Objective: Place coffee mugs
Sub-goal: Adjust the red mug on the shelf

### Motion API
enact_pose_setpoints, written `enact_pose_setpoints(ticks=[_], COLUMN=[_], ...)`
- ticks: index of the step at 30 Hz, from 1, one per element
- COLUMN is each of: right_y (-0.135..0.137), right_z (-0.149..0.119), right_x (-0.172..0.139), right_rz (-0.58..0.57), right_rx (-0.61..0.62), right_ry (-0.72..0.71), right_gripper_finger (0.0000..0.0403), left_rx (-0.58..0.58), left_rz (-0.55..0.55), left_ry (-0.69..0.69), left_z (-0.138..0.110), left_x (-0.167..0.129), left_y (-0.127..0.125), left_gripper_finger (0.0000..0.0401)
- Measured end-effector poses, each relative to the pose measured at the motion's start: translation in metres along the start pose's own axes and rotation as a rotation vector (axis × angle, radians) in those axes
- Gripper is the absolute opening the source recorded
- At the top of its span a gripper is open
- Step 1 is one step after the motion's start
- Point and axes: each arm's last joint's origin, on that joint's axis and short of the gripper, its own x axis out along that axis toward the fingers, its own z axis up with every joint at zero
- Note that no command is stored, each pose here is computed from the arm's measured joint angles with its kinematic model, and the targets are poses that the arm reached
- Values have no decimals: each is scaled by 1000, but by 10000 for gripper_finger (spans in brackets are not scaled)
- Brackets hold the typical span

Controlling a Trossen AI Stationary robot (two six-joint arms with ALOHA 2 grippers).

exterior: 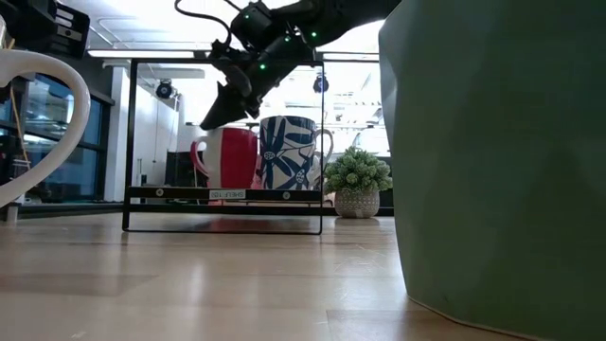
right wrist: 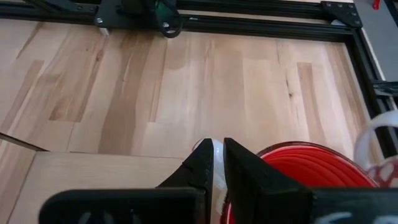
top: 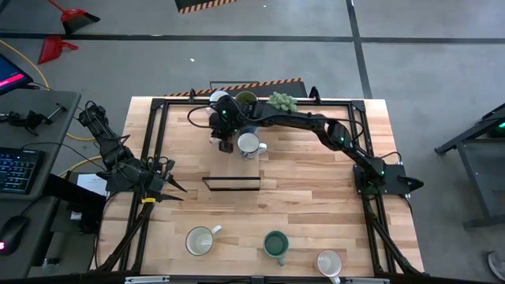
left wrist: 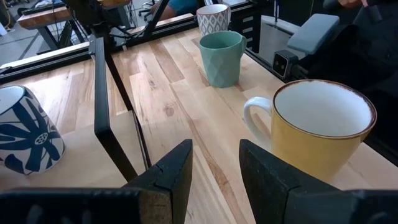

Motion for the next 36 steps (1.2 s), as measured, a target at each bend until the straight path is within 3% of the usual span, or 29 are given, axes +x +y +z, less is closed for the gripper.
enact_pose_setpoints(ticks=[13, 20, 29, 36], right_y=[20, 21, 21, 23], right_z=[-1, 6, -1, 0], right_x=[4, -1, -4, -3], right_rz=[114, 82, 32, 26], right_rx=[-2, -31, 0, -15], right_ry=[32, 13, 118, 114], right_gripper_finger=[28, 28, 28, 28], left_rx=[-1, -2, -1, -1], left_rz=[0, 0, 0, 0], left_ry=[0, -1, -1, -1], left_z=[0, 0, 0, 0], left_x=[0, 0, 0, 0], left_y=[0, 0, 0, 0], left_gripper_finger=[119, 119, 119, 119])
